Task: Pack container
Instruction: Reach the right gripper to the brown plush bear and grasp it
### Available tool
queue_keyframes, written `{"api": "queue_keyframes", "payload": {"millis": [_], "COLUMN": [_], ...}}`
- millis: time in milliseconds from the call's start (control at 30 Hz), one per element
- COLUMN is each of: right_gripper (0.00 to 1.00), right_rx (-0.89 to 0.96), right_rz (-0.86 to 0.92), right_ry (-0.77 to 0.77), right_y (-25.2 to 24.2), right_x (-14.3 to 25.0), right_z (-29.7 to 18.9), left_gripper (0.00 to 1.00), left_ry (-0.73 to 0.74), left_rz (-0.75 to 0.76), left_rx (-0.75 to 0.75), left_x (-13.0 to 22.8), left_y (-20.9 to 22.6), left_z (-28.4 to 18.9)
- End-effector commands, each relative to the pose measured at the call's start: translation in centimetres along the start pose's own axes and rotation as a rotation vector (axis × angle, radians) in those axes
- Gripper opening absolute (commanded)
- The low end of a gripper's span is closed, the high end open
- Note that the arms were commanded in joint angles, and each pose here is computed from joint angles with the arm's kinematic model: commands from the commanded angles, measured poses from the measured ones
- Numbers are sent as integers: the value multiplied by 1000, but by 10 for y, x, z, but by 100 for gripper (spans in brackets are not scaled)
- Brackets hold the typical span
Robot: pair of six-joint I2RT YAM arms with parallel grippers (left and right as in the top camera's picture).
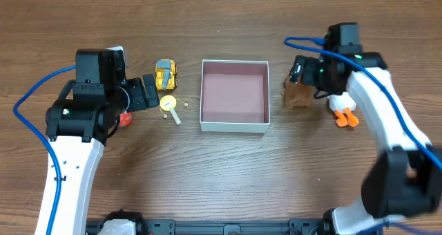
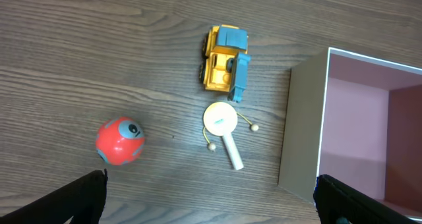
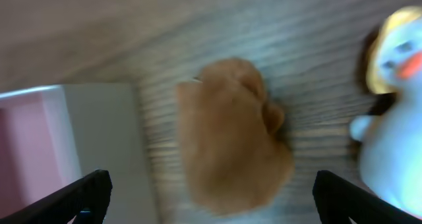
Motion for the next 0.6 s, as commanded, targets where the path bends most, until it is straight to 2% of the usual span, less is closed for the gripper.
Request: {"api": "queue_keyframes", "payload": {"millis": [0,67,133,200,300,467,500,567], "right_gripper": [95,91,82,64,52,15,11,9], "right_rx": [65,84,100,110,107,72,64,44], "right_rz": [15,20,24,26,25,17,10,-9], "right_ry": [58,89,116,132,126,80,70,49], "right_y": [-8,-12,-15,-17,-16,-7,-4,5], "right_x": [-2,0,2,4,4,2,2,5], "right_z": [35,50,61,65,62,34,25,3], "left_gripper": [100,100,100,100,100,100,100,100], "left_ry": [-2,8,9,10,10,10,10,10], "left_rz": [14,14,14,14,14,14,14,14], "left_rx": [-15,-15,-14,-14,-14,-14,-14,-14], "left_x": [-3,-1,-1,-1,-1,-1,-1,-1], "left_y": [2,2,2,2,2,2,2,2], "left_z": [-5,-5,-5,-5,-4,-4,-4,-4]}}
Point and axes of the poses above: each gripper's point midway between its finger pads, its own z axis out along the fingers, its own y axis along the line the jaws close on, x = y × z, the point moved 9 cm from there along -z, back along the fingers, and after that the axes turned 15 degrees about z, right-handed, at the moved point
